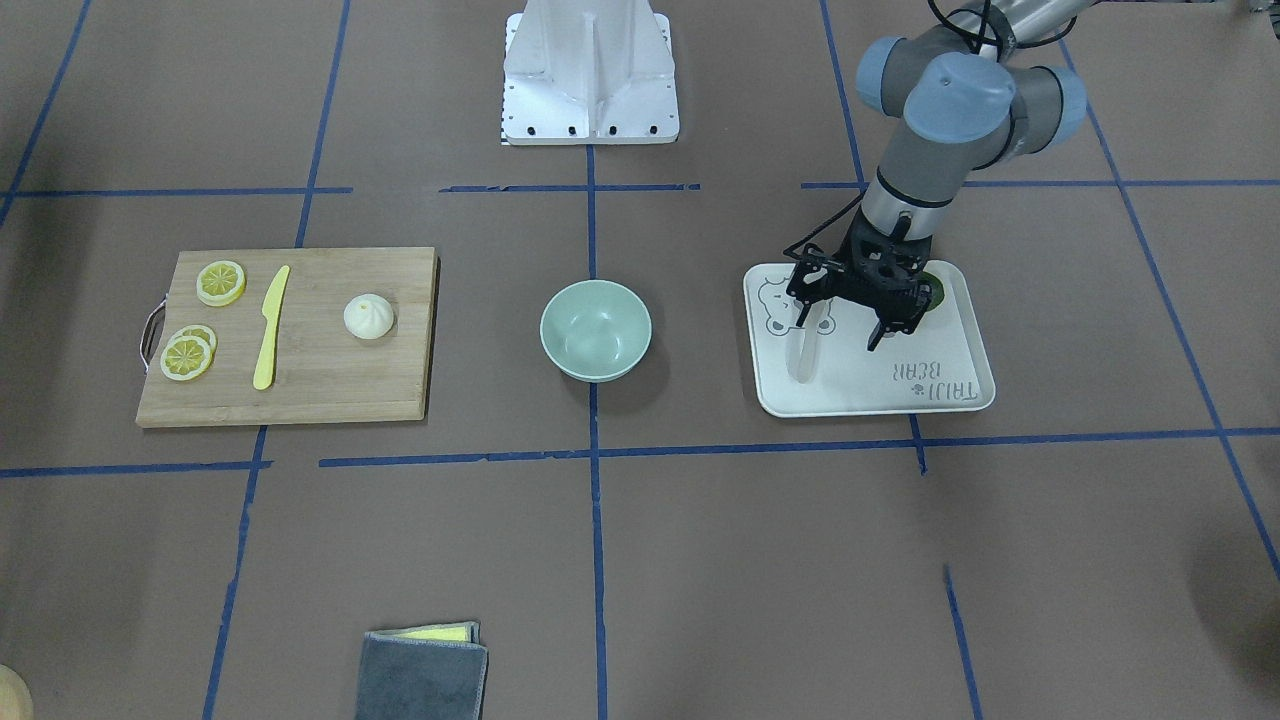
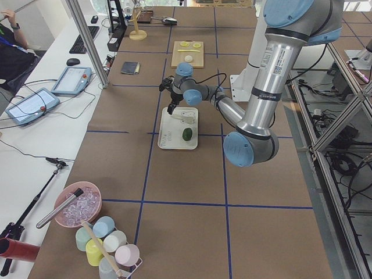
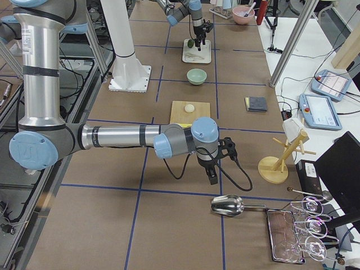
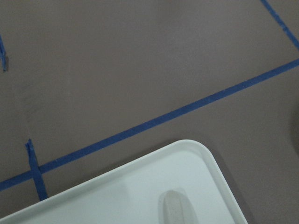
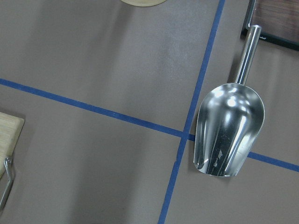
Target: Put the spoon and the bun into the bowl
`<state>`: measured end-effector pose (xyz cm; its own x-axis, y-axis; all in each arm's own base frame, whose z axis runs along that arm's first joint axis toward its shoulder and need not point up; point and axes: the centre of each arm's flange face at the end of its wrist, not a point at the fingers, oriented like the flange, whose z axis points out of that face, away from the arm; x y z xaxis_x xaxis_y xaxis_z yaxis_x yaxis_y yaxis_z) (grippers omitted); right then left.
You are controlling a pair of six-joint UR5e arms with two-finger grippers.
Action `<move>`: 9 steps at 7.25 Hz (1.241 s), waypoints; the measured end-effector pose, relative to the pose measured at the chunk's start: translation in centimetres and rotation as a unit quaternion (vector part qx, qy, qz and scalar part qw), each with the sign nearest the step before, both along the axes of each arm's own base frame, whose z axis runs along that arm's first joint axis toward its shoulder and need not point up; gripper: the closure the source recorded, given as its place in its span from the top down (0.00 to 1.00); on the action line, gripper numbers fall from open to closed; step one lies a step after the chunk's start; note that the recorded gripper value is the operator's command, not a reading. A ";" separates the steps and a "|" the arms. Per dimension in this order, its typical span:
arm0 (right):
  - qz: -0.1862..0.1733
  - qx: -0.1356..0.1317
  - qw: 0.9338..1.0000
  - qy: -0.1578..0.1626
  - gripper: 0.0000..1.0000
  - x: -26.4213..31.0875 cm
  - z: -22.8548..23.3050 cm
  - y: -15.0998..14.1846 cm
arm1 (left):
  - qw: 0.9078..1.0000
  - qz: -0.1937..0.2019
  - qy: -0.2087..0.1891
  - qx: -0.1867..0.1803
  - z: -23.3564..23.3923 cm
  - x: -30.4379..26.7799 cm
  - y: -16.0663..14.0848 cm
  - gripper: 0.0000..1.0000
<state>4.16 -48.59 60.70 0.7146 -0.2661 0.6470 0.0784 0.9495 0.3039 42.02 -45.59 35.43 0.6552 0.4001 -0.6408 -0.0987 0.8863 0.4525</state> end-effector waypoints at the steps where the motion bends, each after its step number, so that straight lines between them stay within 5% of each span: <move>1: 0.000 -0.001 1.000 0.000 1.00 0.0 0.1 0.0 | 1.000 0.007 -0.012 -0.002 0.8 1.5 0.6 0.85; 6: 0.000 -0.004 1.000 0.000 1.00 0.0 0.5 0.0 | 0.999 0.017 -0.029 -0.010 2.7 3.7 1.1 0.47; 9: 0.000 -0.005 1.000 0.001 1.00 0.0 0.6 0.0 | 0.999 0.019 -0.025 -0.009 2.4 4.1 1.4 0.00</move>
<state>4.17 -48.58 61.26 0.7156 -0.2597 0.6485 0.0785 0.9523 0.2948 46.16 -44.21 37.84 0.6712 0.4141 -0.6149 -0.1549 0.8895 0.4299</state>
